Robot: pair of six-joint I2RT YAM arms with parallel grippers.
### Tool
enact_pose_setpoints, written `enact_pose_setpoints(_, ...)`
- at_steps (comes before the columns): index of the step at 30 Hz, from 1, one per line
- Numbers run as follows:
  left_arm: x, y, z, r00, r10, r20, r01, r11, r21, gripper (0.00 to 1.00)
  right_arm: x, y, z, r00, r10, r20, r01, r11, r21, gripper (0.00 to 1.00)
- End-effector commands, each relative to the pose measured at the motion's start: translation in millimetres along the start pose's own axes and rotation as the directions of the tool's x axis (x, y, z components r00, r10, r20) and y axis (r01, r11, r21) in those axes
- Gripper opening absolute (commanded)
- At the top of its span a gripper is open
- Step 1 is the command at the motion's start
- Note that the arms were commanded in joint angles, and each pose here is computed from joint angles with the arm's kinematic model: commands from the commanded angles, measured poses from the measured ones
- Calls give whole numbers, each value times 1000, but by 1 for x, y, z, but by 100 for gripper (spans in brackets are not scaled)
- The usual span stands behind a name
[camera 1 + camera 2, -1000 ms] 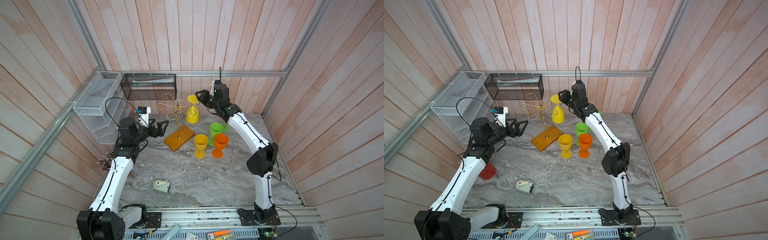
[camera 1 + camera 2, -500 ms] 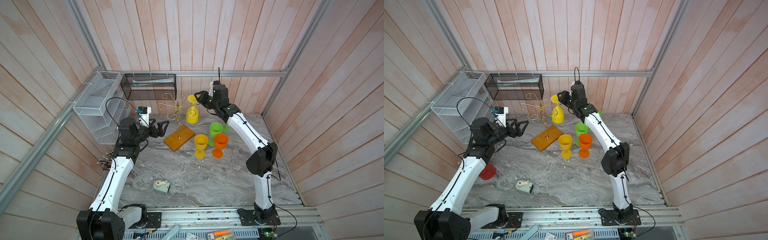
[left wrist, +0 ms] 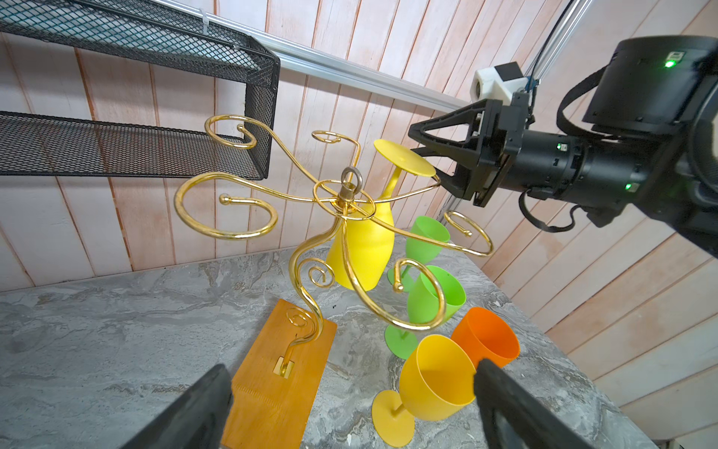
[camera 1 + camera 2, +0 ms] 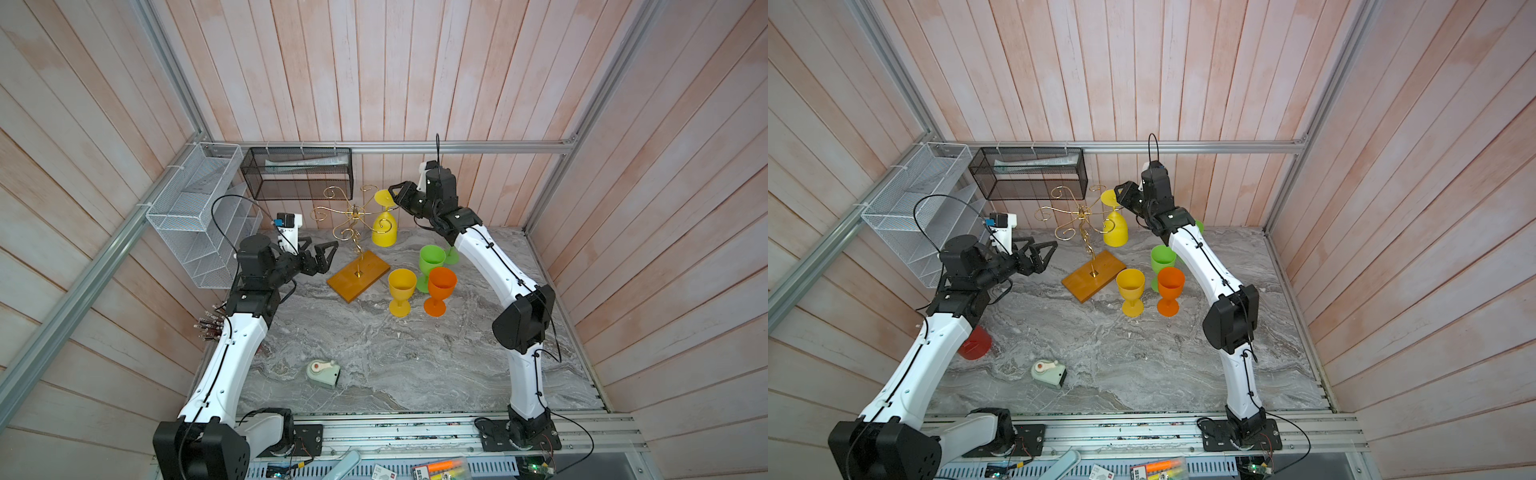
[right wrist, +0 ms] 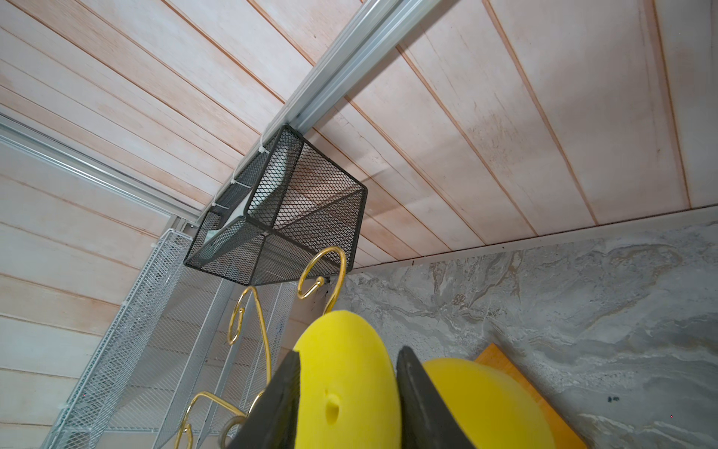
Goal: Take the wine glass off the wine glass rack
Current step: Pick up the wine glass from the wine glass rack.
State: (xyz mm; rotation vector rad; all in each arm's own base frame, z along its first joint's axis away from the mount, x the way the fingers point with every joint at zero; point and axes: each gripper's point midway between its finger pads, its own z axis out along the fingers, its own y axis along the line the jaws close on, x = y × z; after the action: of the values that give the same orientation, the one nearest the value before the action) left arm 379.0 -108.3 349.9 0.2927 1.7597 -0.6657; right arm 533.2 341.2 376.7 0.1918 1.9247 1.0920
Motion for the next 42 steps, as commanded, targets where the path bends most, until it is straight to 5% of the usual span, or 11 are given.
enact_pose_setpoints(1, -8, -4, 0, 1000, 9, 8, -9, 1000, 13, 99, -12, 23, -10, 998, -45, 38, 46, 998, -30, 40)
enact_pose_setpoints(22, -8, -5, 0, 1000, 5, 9, -5, 1000, 16, 99, 3, 21, -8, 999, -39, -21, 39, 999, -28, 39)
enact_pose_setpoints(42, -10, -7, -1, 1000, 6, 14, -6, 1000, 22, 99, 2, 13, -13, 996, 70, -47, -72, 996, -50, 3)
